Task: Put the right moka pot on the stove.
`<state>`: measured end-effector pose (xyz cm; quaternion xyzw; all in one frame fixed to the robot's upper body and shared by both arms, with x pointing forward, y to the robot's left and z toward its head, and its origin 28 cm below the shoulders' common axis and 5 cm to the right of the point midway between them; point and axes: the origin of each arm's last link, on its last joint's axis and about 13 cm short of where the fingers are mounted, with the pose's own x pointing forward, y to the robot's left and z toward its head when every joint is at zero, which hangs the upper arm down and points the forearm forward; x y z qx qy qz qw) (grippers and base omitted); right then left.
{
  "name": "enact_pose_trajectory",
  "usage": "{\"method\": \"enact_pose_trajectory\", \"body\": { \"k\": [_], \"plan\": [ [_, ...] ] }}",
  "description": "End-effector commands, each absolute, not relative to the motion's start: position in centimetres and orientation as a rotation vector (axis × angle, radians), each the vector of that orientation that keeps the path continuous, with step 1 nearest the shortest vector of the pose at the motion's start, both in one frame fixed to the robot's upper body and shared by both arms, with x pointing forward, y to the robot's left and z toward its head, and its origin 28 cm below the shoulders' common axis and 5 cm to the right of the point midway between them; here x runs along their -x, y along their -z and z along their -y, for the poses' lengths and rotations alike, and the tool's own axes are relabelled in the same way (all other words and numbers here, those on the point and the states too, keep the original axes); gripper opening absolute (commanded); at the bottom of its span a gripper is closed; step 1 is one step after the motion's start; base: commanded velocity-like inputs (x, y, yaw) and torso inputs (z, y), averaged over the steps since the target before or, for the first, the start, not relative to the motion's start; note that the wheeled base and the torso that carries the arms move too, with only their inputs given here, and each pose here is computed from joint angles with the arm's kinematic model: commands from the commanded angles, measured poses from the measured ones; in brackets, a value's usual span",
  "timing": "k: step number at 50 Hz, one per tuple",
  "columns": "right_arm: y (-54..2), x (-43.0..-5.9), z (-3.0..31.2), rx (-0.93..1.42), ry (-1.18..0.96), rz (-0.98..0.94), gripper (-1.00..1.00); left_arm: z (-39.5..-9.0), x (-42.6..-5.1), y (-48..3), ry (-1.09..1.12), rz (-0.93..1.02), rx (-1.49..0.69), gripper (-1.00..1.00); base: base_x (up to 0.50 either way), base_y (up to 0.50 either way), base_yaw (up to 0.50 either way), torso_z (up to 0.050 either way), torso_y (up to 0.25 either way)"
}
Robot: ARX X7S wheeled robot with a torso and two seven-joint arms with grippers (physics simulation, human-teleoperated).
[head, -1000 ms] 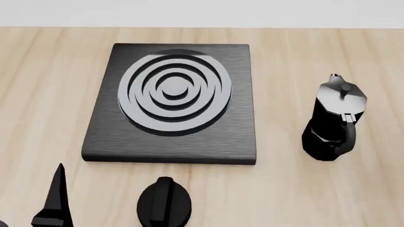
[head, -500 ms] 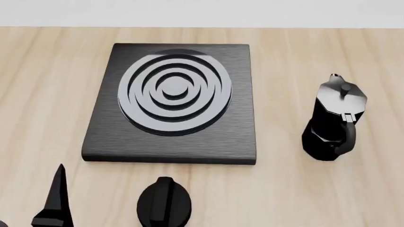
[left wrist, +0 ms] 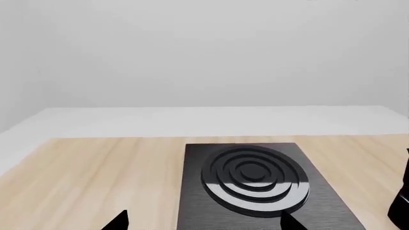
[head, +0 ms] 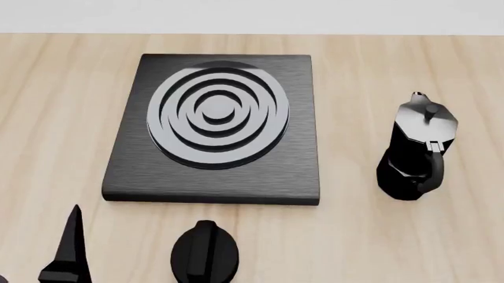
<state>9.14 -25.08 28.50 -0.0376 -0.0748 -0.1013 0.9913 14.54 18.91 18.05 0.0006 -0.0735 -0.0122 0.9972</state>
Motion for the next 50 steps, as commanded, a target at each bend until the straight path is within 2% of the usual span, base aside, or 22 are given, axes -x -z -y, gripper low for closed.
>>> {"method": "enact_pose_trajectory", "body": {
  "k": [1,50],
  "plan": [
    [-27.9,-7.2,23.3,0.080,0.139,0.191,-1.00,-18.9,-14.5,-18.1,0.028,0.148,0.007,1.00,0.00,0.00,0.00,0.000,0.000],
    [-26.5,-10.7,17.5,0.087,-0.181,0.149,-1.00,-19.0,-14.6,-18.0,0.035,0.155,0.013,1.00,0.00,0.00,0.00,0.000,0.001]
  ]
}}
